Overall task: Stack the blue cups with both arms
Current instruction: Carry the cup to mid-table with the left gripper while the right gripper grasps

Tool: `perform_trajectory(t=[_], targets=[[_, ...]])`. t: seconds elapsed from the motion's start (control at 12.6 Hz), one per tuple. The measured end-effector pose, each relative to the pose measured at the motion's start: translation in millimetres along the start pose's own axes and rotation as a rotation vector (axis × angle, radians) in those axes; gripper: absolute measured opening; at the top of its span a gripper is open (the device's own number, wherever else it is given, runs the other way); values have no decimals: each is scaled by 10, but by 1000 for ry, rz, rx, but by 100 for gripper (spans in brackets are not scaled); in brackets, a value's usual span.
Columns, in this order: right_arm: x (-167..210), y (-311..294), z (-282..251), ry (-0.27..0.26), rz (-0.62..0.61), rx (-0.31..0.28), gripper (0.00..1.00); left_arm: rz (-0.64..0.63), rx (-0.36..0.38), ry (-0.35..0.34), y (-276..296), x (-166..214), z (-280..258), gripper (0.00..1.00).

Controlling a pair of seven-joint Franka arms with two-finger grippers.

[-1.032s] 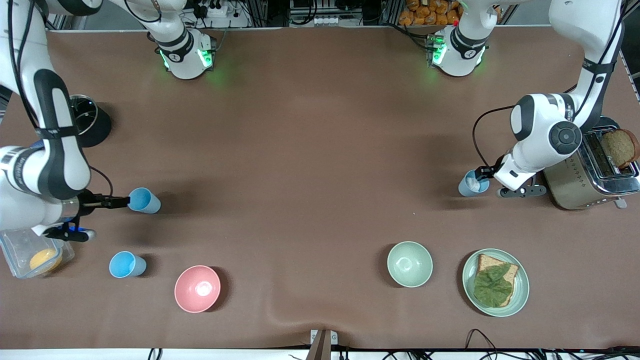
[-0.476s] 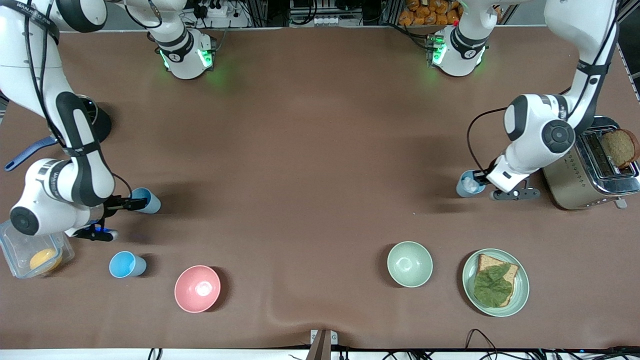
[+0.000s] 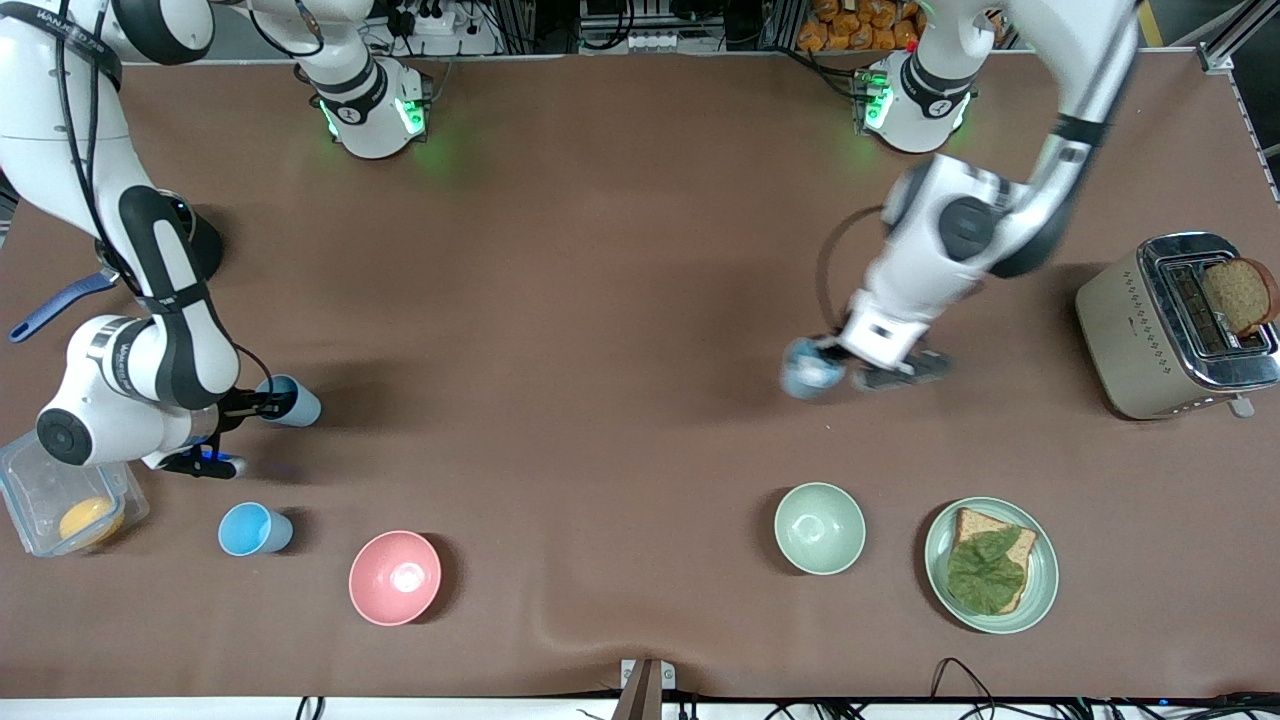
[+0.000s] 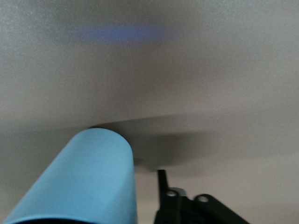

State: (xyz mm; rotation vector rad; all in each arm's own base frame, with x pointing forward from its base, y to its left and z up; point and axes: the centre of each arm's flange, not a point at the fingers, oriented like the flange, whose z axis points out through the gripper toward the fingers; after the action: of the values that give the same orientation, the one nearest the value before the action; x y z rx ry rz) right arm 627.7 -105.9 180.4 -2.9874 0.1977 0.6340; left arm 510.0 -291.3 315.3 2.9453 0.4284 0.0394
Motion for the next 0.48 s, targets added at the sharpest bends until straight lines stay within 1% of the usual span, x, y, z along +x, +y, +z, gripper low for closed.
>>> perform_trajectory(t=[0.08, 0.16, 0.24, 0.32, 0.4, 0.48], targets=[[-2, -12, -7, 0, -2, 1, 23, -36, -12, -20, 360, -309, 65, 4], [-9, -30, -34, 2, -4, 1, 11, -71, -16, -46, 678, -617, 176, 4], [-23, -46, -76, 3, -7, 2, 4, -107, -18, -76, 980, -930, 315, 4], [-42, -63, -130, 5, -9, 1, 4, -138, -15, -103, 1250, -1223, 460, 4], [-71, -90, -203, 4, -14, 2, 4, -162, -5, -113, 1473, -1475, 615, 4], [-118, -147, -303, 2, -23, 3, 4, -180, 10, -105, 1659, -1679, 787, 4]])
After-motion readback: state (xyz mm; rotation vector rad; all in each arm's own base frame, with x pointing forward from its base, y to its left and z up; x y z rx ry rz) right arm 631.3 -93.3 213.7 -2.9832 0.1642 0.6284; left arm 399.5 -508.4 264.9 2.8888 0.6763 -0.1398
